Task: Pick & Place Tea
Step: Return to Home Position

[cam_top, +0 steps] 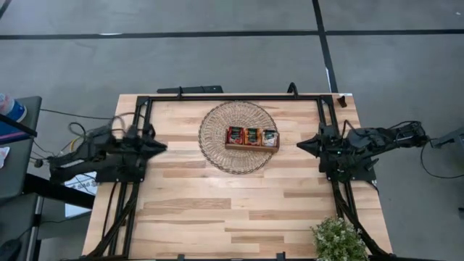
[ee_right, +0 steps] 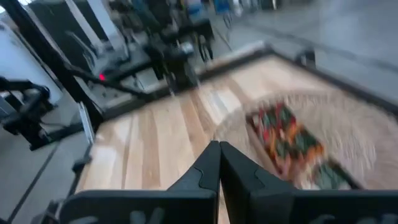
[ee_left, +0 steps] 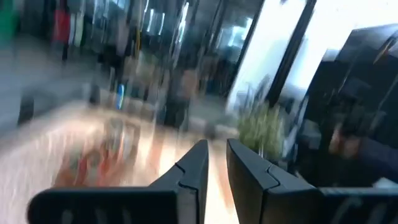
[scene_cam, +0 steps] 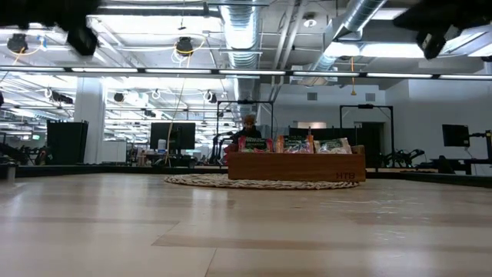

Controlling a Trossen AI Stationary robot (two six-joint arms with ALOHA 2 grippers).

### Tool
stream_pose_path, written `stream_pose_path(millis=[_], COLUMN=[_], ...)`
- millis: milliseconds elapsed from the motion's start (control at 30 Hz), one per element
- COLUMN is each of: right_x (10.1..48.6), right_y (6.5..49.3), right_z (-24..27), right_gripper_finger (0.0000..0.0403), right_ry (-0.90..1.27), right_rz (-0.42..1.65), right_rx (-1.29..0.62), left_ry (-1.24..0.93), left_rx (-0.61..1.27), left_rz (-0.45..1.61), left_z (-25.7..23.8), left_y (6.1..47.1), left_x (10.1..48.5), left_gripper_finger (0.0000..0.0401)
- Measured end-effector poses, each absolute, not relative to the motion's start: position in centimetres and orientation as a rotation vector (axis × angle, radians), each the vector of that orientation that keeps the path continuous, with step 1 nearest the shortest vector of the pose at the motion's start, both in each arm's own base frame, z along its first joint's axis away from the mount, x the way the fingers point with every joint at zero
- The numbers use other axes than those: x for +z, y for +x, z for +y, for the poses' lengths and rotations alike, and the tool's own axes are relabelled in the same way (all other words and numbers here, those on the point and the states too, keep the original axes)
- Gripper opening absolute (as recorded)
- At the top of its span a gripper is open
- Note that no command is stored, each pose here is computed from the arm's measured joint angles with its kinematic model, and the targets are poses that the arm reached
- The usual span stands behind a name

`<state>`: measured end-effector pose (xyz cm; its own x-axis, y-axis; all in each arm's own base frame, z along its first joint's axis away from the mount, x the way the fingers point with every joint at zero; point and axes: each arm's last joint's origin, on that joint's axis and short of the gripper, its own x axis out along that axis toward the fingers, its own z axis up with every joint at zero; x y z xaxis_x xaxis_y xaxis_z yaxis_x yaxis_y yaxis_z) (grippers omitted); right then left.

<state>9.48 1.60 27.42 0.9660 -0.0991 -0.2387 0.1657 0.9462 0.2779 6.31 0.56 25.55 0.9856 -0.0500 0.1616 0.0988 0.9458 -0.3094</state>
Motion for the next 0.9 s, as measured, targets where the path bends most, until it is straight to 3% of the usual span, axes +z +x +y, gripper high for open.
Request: stream_pose_path(millis=[233,533,767,900], right_x=[27.7,23.5,21.9,21.1], right_y=[9.0,9.4,9.0,8.3], right_z=[1.6,1.7,1.6,1.5], right_gripper_finger=[0.0,0.0,0.0,0.0], right_ry=[0.252,0.25,0.119,0.129], right_rz=[0.112,0.058,0.025,0.096], right_rx=[-0.093,-0.085,-0.074,-0.043], left_ry=[-0.304,-0.206,-0.187,-0.179], left_rx=[-0.039,0.012,0.009,0.005], left_rz=[-0.078,-0.07,-0.077,-0.08], left_z=[0.9,1.1,1.2,1.2], left_y=[8.1,8.9,9.5,9.6], left_x=[21.7,19.6,17.5,17.3], left_gripper_finger=[0.005,0.005,0.005,0.005])
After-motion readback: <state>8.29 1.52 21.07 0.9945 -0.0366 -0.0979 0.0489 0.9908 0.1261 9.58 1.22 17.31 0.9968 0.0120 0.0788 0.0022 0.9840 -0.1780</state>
